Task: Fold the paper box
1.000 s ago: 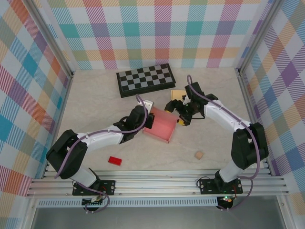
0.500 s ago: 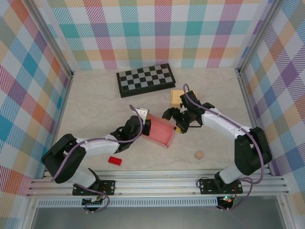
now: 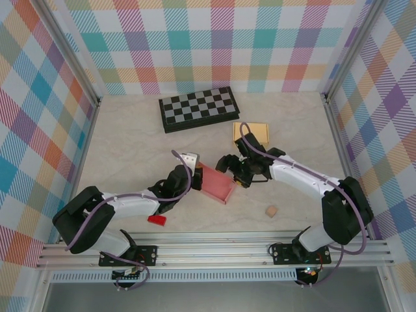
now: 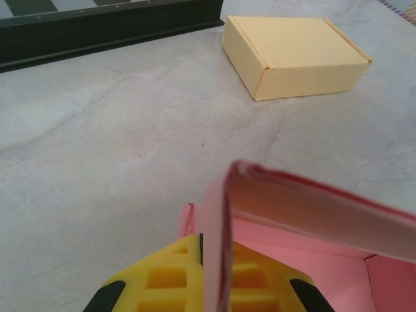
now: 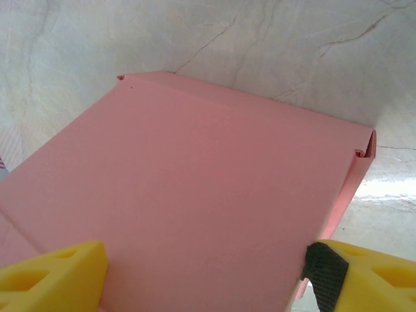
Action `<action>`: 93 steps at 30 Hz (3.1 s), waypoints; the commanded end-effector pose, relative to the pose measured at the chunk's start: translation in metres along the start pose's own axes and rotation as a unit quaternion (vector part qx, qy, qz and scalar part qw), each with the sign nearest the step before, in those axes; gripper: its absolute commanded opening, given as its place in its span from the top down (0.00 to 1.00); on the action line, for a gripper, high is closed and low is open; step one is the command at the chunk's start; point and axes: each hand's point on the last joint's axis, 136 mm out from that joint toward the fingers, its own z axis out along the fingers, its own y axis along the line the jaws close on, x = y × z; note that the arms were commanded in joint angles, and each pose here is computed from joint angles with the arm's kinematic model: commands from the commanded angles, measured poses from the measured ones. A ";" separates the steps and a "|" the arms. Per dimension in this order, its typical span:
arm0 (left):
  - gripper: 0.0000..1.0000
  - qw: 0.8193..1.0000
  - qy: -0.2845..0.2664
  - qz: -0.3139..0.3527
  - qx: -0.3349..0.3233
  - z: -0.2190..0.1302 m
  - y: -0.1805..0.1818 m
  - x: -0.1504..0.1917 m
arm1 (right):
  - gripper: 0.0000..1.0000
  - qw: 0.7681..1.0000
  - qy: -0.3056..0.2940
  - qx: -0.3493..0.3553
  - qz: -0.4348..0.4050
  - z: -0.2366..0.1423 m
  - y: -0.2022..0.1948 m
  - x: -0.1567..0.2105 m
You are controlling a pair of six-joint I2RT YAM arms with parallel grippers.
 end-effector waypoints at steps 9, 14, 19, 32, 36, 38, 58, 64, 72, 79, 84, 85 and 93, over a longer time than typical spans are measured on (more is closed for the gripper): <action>0.90 0.988 0.149 -0.004 -0.030 -0.015 0.018 0.075 | 0.27 0.997 0.007 0.073 0.012 0.020 -0.042 0.023; 0.81 0.987 0.155 -0.008 -0.032 -0.018 0.018 0.074 | 0.27 0.996 -0.003 0.090 0.009 0.021 -0.048 0.024; 0.78 0.989 0.142 -0.012 -0.033 -0.024 0.017 0.060 | 0.31 0.995 -0.010 0.100 0.007 0.021 -0.053 0.022; 0.53 0.989 0.134 -0.043 -0.039 -0.075 0.032 0.049 | 0.31 0.992 -0.026 0.123 -0.008 0.018 -0.057 0.016; 0.50 0.989 0.123 -0.059 -0.058 -0.091 0.042 0.041 | 0.30 0.992 -0.025 0.127 -0.012 0.019 -0.055 0.014; 0.48 0.990 0.112 -0.072 -0.055 -0.095 0.040 0.028 | 0.30 0.991 -0.025 0.127 -0.014 0.020 -0.055 0.014; 0.25 0.969 0.173 -0.177 -0.016 -0.031 0.005 -0.001 | 0.29 0.983 -0.024 0.170 -0.062 0.023 -0.067 0.009; 0.25 0.966 0.182 -0.180 -0.037 -0.029 0.016 0.009 | 0.26 0.975 -0.003 0.208 -0.078 0.037 -0.086 0.011; 0.25 0.963 0.195 -0.183 -0.040 -0.023 0.018 0.019 | 0.26 0.974 -0.007 0.183 -0.129 0.054 -0.076 0.003; 0.19 0.952 0.214 -0.209 -0.058 -0.010 0.024 0.025 | 0.26 0.967 -0.040 0.101 -0.229 0.059 -0.028 -0.017; 0.00 0.940 0.219 -0.253 -0.060 0.001 0.034 0.022 | 0.26 0.958 -0.049 0.055 -0.278 0.061 0.002 -0.027; 0.00 0.938 0.217 -0.263 -0.059 0.003 0.036 0.020 | 0.26 0.957 -0.048 0.050 -0.281 0.062 0.004 -0.027; 0.00 0.932 0.240 -0.267 -0.052 0.021 0.035 0.014 | 0.26 0.956 -0.043 0.023 -0.289 0.062 0.000 -0.041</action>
